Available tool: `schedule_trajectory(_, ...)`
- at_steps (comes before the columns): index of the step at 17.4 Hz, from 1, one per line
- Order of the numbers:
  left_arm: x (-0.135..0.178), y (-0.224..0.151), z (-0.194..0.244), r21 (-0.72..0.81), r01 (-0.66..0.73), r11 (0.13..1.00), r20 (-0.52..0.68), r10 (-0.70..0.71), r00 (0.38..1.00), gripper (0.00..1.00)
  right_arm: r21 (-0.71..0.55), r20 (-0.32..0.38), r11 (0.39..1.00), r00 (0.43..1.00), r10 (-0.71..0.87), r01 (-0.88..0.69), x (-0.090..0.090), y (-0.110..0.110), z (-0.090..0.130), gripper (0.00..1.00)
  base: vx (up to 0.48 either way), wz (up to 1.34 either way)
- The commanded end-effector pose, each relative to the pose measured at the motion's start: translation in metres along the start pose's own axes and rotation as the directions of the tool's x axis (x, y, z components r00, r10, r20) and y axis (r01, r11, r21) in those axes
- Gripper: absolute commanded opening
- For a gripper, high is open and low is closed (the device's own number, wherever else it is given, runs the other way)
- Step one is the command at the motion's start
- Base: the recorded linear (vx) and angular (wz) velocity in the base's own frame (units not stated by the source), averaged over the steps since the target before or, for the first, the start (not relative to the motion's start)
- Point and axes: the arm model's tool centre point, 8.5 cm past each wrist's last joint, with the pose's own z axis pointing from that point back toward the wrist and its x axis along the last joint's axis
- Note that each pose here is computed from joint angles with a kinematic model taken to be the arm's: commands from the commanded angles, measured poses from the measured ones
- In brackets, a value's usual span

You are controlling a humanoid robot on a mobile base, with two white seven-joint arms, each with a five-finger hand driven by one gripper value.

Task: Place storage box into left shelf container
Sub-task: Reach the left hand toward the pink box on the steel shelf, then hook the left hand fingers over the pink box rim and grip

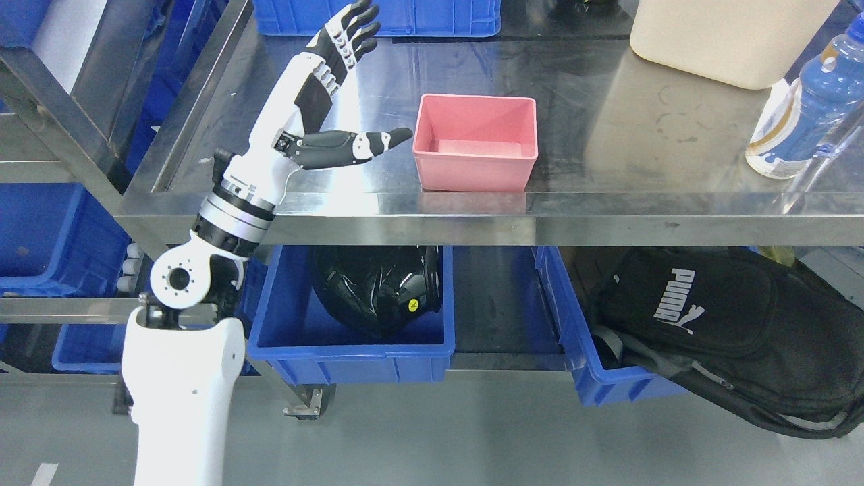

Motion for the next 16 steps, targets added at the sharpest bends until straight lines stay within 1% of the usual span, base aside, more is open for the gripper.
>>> schedule_trajectory(1, 0.023, 0.055, -0.031, -0.216, 0.285, 0.934, -0.108, -0.313, 0.944, 1.00, -0.020, 0.008, 1.000, 1.000, -0.003, 0.004, 0.000, -0.011, -0.001, 1.00, 0.000, 0.00)
schedule_trajectory(3, 0.019, 0.022, -0.047, -0.369, 0.278, 0.887, -0.107, -0.338, 0.935, 0.99, -0.020, 0.008, 1.000, 1.000, -0.003, 0.004, 0.000, -0.011, -0.001, 1.00, 0.000, 0.00)
schedule_trajectory(4, 0.012, 0.006, -0.052, -0.426, 0.265, 0.865, -0.136, -0.351, 0.927, 0.97, -0.020, 0.008, 1.000, 1.000, -0.003, 0.004, 0.000, -0.011, -0.001, 1.00, 0.000, 0.00)
schedule_trajectory(5, 0.002, -0.016, -0.062, -0.497, 0.232, 0.836, -0.192, -0.366, 0.910, 0.97, -0.020, 0.008, 1.000, 1.000, -0.003, 0.004, 0.000, -0.011, -0.001, 1.00, 0.000, 0.00)
schedule_trajectory(6, -0.010, -0.034, -0.064, -0.569, 0.199, 0.798, -0.213, -0.377, 0.901, 0.97, -0.020, 0.008, 1.000, 1.000, -0.003, 0.004, 0.000, -0.011, -0.001, 1.00, 0.000, 0.00)
schedule_trajectory(7, -0.018, -0.043, -0.063, -0.617, 0.173, 0.768, -0.226, -0.383, 0.896, 0.95, -0.020, 0.008, 1.000, 1.000, -0.003, 0.004, 0.000, -0.011, -0.001, 1.00, 0.000, 0.00)
schedule_trajectory(8, -0.025, -0.048, -0.063, -0.636, 0.146, 0.758, -0.242, -0.376, 0.895, 0.94, -0.020, 0.008, 1.000, 1.000, -0.003, 0.004, 0.000, -0.011, -0.001, 1.00, 0.000, 0.00)
schedule_trajectory(10, -0.027, -0.057, -0.079, -0.648, 0.135, 0.749, -0.247, -0.375, 0.894, 0.94, -0.020, 0.008, 1.000, 1.000, -0.003, 0.004, 0.000, -0.011, -0.001, 1.00, 0.000, 0.00)
schedule_trajectory(12, -0.037, -0.057, -0.083, -0.672, 0.121, 0.731, -0.279, -0.401, 0.872, 0.94, -0.020, 0.008, 1.000, 1.000, -0.003, 0.004, 0.000, -0.011, -0.001, 1.00, 0.000, 0.00)
schedule_trajectory(14, -0.045, -0.061, -0.082, -0.716, 0.098, 0.691, -0.302, -0.434, 0.849, 0.94, -0.020, 0.008, 1.000, 1.000, -0.003, 0.004, 0.000, -0.011, -0.001, 1.00, 0.000, 0.00)
schedule_trajectory(16, -0.048, -0.055, -0.086, -0.727, 0.120, 0.676, -0.317, -0.485, 0.815, 0.93, -0.020, 0.008, 1.000, 1.000, -0.003, 0.004, 0.000, -0.011, -0.001, 1.00, 0.000, 0.00)
